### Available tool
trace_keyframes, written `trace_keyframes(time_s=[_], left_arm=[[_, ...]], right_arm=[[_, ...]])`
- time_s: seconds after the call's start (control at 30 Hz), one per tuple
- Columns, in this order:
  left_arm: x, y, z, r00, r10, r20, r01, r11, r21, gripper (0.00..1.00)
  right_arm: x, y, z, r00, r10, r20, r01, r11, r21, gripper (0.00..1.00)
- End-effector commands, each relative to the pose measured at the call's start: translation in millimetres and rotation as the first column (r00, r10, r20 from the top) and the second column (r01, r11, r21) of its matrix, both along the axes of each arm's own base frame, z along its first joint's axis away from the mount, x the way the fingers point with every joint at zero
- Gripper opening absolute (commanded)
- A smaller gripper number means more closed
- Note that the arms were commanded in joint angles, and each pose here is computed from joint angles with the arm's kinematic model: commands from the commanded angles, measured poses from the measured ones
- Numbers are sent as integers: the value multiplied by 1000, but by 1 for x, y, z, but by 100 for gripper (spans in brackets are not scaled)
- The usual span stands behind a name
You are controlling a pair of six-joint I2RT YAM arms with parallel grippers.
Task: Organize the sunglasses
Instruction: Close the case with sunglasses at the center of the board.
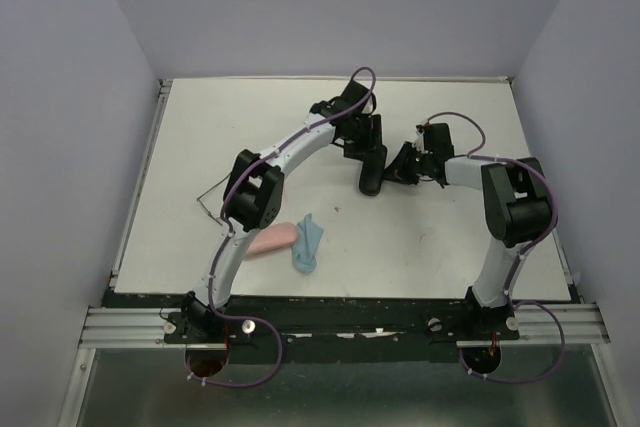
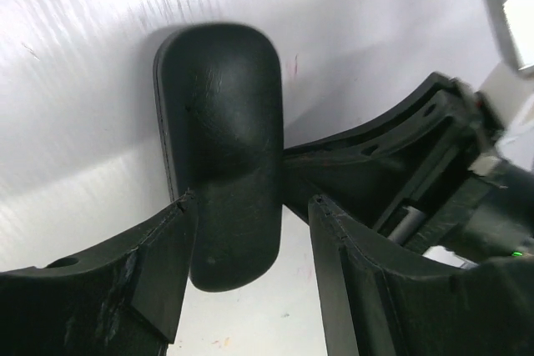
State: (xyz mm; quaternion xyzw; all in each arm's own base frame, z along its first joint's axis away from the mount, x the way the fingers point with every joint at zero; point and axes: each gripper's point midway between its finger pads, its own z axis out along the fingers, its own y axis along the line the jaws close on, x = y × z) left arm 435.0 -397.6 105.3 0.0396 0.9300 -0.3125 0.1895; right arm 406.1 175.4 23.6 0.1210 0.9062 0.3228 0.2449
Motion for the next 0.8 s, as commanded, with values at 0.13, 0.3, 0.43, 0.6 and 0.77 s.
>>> trace_keyframes(time_s=[0.13, 0.3, 0.43, 0.6, 0.77], left_arm=[[-41, 19, -42, 998, -50, -41, 61, 941, 334, 71], [-60, 38, -55, 994, -37, -104, 76, 912, 403, 70], [-73, 41, -57, 992, -39, -119, 82, 922, 377, 70], [-84, 43, -47, 994, -43, -99, 72, 947, 312, 70], [-82, 55, -61, 993, -3, -115, 43, 937, 347, 65]], right_arm=[[-21, -15, -15, 999, -13, -39, 12, 999, -36, 20], [-35, 6, -9, 994, 109, -7, -108, 991, 77, 12], [-49, 22, -3, 979, 202, 18, -202, 965, 165, 8], [-59, 42, -1, 956, 291, 33, -293, 947, 131, 6], [-70, 50, 0, 949, 314, 24, -314, 936, 157, 6]])
